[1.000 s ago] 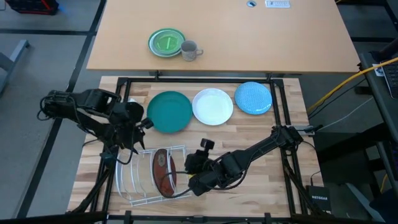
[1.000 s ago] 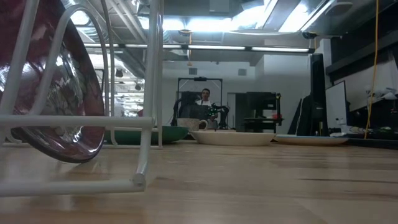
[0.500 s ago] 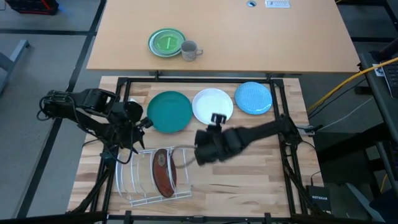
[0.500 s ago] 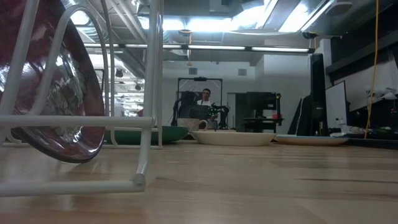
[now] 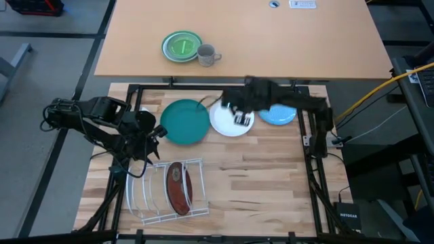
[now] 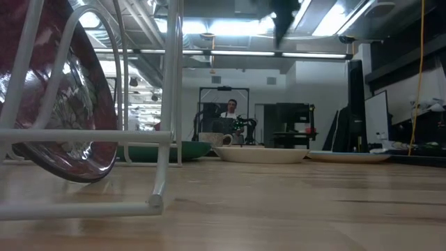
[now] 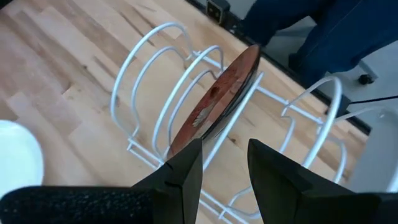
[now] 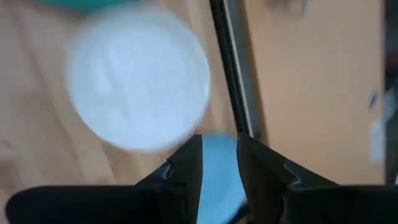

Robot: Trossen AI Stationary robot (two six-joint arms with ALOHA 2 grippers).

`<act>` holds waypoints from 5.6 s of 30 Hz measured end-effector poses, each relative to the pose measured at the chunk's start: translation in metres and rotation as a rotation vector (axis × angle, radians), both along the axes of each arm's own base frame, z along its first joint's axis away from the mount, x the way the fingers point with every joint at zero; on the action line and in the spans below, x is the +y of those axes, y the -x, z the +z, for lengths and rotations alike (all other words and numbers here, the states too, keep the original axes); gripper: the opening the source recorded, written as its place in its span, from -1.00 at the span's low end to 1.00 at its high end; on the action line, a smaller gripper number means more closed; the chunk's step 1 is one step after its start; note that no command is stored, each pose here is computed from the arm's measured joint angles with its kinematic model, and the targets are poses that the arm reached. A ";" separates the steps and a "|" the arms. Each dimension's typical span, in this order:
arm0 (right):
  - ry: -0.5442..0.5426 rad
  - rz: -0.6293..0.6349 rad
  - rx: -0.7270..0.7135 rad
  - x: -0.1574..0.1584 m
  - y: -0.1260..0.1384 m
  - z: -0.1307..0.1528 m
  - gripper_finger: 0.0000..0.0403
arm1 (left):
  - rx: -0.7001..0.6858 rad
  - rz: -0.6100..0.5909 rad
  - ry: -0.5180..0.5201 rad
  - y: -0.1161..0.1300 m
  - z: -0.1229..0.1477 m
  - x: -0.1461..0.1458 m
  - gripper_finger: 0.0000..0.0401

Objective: Sort dishes
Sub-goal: Put the light blue plate into the dish rack

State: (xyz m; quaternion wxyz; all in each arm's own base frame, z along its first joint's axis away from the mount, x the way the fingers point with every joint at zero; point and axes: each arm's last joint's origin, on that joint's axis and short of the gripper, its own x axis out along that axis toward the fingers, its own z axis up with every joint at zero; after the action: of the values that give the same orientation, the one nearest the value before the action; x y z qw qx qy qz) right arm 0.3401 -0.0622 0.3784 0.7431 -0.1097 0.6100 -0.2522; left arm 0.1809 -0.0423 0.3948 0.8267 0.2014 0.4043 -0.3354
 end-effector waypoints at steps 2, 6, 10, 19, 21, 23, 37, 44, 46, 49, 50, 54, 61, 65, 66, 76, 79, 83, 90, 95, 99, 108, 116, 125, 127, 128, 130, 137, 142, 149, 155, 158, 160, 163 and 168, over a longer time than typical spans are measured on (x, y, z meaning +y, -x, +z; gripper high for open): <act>-0.069 -0.057 0.069 -0.023 0.016 -0.016 -0.49 | -0.005 0.011 -0.022 0.000 0.000 0.001 -0.41; -0.259 -0.187 0.213 -0.056 0.053 -0.059 -0.49 | -0.013 0.034 -0.064 -0.001 -0.001 0.002 -0.41; -0.378 -0.289 0.351 -0.070 0.085 -0.105 -0.49 | -0.017 0.048 -0.086 -0.001 -0.001 0.003 -0.41; -0.414 -0.265 0.292 -0.071 0.099 -0.184 -0.49 | -0.019 0.055 -0.098 -0.001 -0.001 0.003 -0.41; -0.422 -0.250 0.243 -0.071 0.098 -0.196 -0.49 | -0.019 0.055 -0.097 -0.001 -0.001 0.003 -0.41; -0.411 -0.244 0.211 -0.071 0.098 -0.203 -0.49 | -0.019 0.055 -0.097 -0.001 -0.001 0.003 -0.41; -0.323 -0.228 0.187 -0.063 0.099 -0.225 -0.49 | -0.020 0.055 -0.097 -0.001 -0.001 0.003 -0.41; -0.198 -0.264 0.201 -0.057 0.096 -0.224 -0.49 | -0.020 0.055 -0.097 -0.001 -0.001 0.003 -0.41; -0.204 -0.266 0.192 -0.057 0.095 -0.224 -0.49 | -0.020 0.055 -0.097 -0.001 -0.001 0.003 -0.41; -0.206 -0.269 0.188 -0.057 0.095 -0.224 -0.49 | -0.020 0.055 -0.097 -0.001 -0.001 0.003 -0.41; -0.206 -0.269 0.188 -0.057 0.095 -0.224 -0.49 | -0.020 0.055 -0.097 -0.001 -0.001 0.003 -0.41; -0.207 -0.292 0.168 -0.057 0.094 -0.224 -0.49 | -0.020 0.055 -0.097 -0.001 -0.001 0.003 -0.41; -0.157 -0.309 0.166 -0.051 0.093 -0.226 -0.49 | -0.020 0.055 -0.097 -0.001 -0.001 0.003 -0.41; -0.155 -0.308 0.158 -0.046 0.096 -0.235 -0.49 | -0.020 0.055 -0.097 -0.001 -0.001 0.003 -0.41; -0.160 -0.305 0.157 -0.044 0.097 -0.238 -0.49 | -0.020 0.055 -0.097 -0.001 -0.001 0.003 -0.41; -0.038 -0.363 0.214 -0.032 0.113 -0.255 -0.49 | -0.025 0.056 -0.096 -0.002 -0.001 0.003 -0.41; 0.004 -0.365 0.234 -0.032 0.117 -0.258 -0.49 | -0.028 0.055 -0.095 -0.002 0.000 0.003 -0.41; 0.046 -0.365 0.239 -0.031 0.121 -0.262 -0.49 | -0.028 0.055 -0.095 -0.002 0.000 0.003 -0.41; 0.107 -0.368 0.189 -0.032 0.123 -0.270 -0.49 | -0.028 0.056 -0.096 -0.002 -0.001 0.003 -0.41; 0.117 -0.370 0.180 -0.033 0.122 -0.270 -0.53 | -0.028 0.056 -0.097 -0.002 -0.001 0.003 -0.41; 0.120 -0.368 0.172 -0.033 0.121 -0.270 -0.76 | -0.028 0.057 -0.097 -0.002 -0.001 0.003 -0.41; 0.111 -0.349 0.183 -0.033 0.121 -0.269 -0.86 | -0.028 0.057 -0.097 -0.002 -0.001 0.003 -0.41; 0.048 -0.294 0.196 -0.021 0.109 -0.260 -0.88 | -0.028 0.057 -0.098 -0.002 -0.001 0.003 -0.41; 0.015 -0.232 0.244 0.007 0.092 -0.235 -0.92 | -0.028 0.057 -0.098 -0.002 -0.001 0.003 -0.41; 0.001 -0.226 0.255 0.014 0.091 -0.231 -0.92 | -0.028 0.057 -0.098 -0.002 -0.001 0.003 -0.41; -0.003 -0.222 0.259 0.018 0.090 -0.230 -0.92 | -0.028 0.057 -0.098 -0.002 -0.001 0.003 -0.41; -0.014 -0.222 0.265 0.024 0.090 -0.228 -0.93 | -0.028 0.057 -0.098 -0.002 -0.001 0.003 -0.41; -0.045 -0.233 0.265 0.050 0.092 -0.225 -0.93 | -0.028 0.057 -0.098 -0.002 -0.001 0.003 -0.41; -0.077 -0.232 0.240 0.072 0.092 -0.226 -0.93 | -0.029 0.057 -0.098 -0.002 -0.001 0.003 -0.41; -0.131 -0.231 0.201 0.109 0.097 -0.227 -0.93 | -0.078 0.060 -0.087 -0.006 0.002 0.002 -0.41; -0.166 -0.235 0.129 0.140 0.097 -0.218 -0.93 | -0.137 0.063 -0.074 -0.010 0.006 0.002 -0.41; -0.189 -0.219 0.069 0.155 0.091 -0.207 -0.93 | -0.159 0.068 -0.067 -0.012 0.007 0.001 -0.41; -0.207 -0.207 0.028 0.165 0.087 -0.199 -0.93 | -0.172 0.068 -0.064 -0.015 0.008 0.001 -0.41; -0.231 -0.186 -0.036 0.177 0.081 -0.186 -0.93 | -0.209 0.063 -0.061 -0.021 0.009 0.000 -0.41; -0.274 -0.148 -0.133 0.193 0.070 -0.165 -0.93 | -0.275 0.052 -0.060 -0.039 0.008 -0.004 -0.41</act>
State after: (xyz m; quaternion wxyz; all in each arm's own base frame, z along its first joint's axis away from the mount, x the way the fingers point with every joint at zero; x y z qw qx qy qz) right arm 0.2699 0.1306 0.2135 0.7691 0.0548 0.5946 -0.2277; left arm 0.2195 -0.0459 0.4028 0.8764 0.2596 0.3021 -0.2706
